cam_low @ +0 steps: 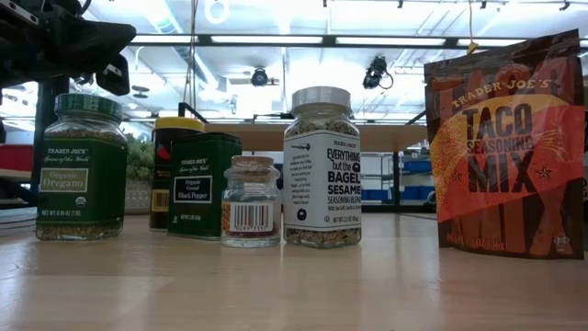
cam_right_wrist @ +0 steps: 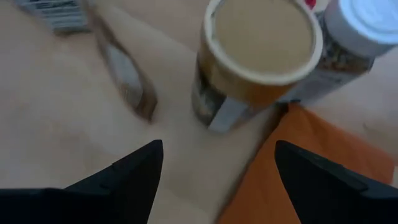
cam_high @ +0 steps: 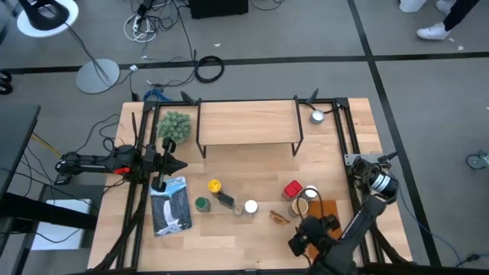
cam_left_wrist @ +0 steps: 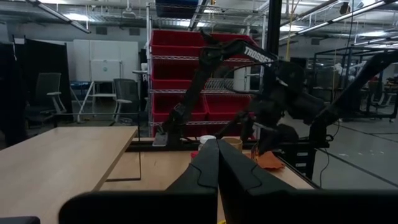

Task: Shelf spices
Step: Put the golden seasoning bottle on the shelf

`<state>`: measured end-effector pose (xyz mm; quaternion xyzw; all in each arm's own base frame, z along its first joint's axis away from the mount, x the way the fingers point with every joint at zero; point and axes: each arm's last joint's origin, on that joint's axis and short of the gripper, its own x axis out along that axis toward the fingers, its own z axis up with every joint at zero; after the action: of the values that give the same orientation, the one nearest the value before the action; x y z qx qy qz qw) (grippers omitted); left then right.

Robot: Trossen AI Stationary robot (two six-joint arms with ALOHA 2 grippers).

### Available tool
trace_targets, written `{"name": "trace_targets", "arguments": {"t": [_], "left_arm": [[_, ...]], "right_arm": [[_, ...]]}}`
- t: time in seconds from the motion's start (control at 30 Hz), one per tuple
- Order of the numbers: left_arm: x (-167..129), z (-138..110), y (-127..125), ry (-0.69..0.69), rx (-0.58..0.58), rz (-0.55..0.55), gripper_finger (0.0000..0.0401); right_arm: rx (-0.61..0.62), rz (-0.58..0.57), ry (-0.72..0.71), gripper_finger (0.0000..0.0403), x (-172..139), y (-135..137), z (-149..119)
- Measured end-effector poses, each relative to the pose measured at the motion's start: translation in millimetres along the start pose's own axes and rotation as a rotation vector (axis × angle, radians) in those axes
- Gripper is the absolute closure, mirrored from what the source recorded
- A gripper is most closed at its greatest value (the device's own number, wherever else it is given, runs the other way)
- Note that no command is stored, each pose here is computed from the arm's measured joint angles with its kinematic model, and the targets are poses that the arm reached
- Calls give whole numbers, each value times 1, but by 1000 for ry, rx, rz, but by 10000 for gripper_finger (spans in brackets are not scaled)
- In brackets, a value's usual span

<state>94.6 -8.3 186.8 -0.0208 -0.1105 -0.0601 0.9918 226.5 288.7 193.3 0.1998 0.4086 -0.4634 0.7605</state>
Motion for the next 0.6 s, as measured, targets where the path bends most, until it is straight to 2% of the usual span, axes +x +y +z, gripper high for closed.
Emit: {"name": "trace_targets", "arguments": {"t": [0.17,0.3,0.43,0.6], "left_arm": [[0,0,0,0,0,1,395],[0,0,0,0,0,1,395],[0,0,0,1,0,1,395],[0,0,0,1,0,1,395]], "right_arm": [[21,-1,-73,96,6,4,16],[11,-55,-58,96,11,4,27],[9,-32,-85,96,16,9,35],[4,-61,-85,96,23,11,43]]}}
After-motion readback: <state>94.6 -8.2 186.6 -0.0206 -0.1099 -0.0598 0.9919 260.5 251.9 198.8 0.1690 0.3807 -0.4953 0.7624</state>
